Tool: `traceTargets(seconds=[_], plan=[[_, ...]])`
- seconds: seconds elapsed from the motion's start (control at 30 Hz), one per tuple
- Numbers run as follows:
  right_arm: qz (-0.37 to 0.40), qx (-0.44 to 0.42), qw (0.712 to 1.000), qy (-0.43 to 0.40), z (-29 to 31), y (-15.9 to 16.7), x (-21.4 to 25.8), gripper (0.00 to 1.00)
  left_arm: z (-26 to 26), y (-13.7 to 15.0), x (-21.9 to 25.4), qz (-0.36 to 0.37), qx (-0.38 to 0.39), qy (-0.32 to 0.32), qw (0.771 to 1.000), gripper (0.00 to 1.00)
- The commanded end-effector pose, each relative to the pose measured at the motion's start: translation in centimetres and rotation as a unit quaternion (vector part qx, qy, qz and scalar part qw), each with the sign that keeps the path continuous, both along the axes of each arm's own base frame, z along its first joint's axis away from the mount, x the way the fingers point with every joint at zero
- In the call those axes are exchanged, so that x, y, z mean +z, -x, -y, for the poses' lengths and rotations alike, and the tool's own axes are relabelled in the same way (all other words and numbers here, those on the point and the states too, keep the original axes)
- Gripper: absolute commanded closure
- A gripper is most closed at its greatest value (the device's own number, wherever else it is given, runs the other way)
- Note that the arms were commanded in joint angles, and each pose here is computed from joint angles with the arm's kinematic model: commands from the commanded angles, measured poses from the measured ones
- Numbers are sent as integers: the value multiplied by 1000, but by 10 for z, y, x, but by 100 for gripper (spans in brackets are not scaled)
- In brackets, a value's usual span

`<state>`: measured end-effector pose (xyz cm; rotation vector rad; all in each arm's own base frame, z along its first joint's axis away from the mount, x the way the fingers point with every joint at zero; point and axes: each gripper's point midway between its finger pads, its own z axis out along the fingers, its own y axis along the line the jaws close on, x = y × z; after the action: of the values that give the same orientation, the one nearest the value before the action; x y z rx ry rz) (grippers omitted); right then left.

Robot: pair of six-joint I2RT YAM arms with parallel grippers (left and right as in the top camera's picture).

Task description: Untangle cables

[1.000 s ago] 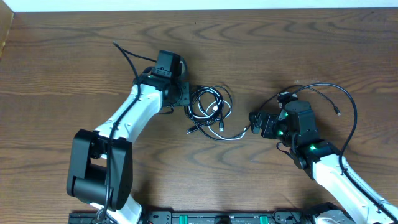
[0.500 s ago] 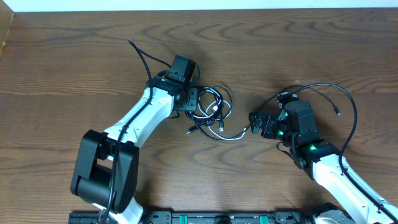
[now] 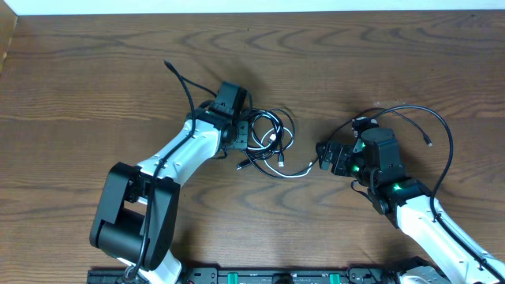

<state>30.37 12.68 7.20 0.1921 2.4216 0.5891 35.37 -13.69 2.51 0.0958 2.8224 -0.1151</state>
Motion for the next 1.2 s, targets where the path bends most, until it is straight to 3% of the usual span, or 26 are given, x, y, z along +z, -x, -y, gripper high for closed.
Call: traceTargets(seconds=[0.0, 0.2, 0.37, 0.57, 0.7, 0.77, 0.9, 1.07, 1.17], plan=[[1, -5, 1000, 9, 6, -1, -2, 8, -5, 10, -15, -17, 22, -3, 1000, 58], [-1, -6, 1000, 9, 6, -1, -2, 8, -6, 6, -23, -14, 35, -3, 999, 67], [-3, -6, 1000, 9, 6, 0, -3, 8, -10, 17, -55, -60, 75, -12, 995, 91], [-4, -6, 1000, 9, 6, 1, -4, 8, -8, 18, -53, -62, 98, 1, 993, 93], [1, 5, 1000, -3, 1, 0, 0, 18, 29, 18, -13, -47, 3, 94, 994, 93], [7, 7, 1000, -8, -1, -2, 3, 31, 43, 18, 19, -14, -54, 130, 990, 92], [22, -1, 1000, -17, 4, -7, 12, 35, 51, 15, 64, 45, -95, 155, 982, 93], [80, 31, 990, -108, 7, -4, 68, 43, 91, 45, 130, 89, -240, 272, 928, 92], [109, 65, 981, -148, 3, 5, 96, 53, 108, 60, 149, 87, -285, 333, 895, 93]])
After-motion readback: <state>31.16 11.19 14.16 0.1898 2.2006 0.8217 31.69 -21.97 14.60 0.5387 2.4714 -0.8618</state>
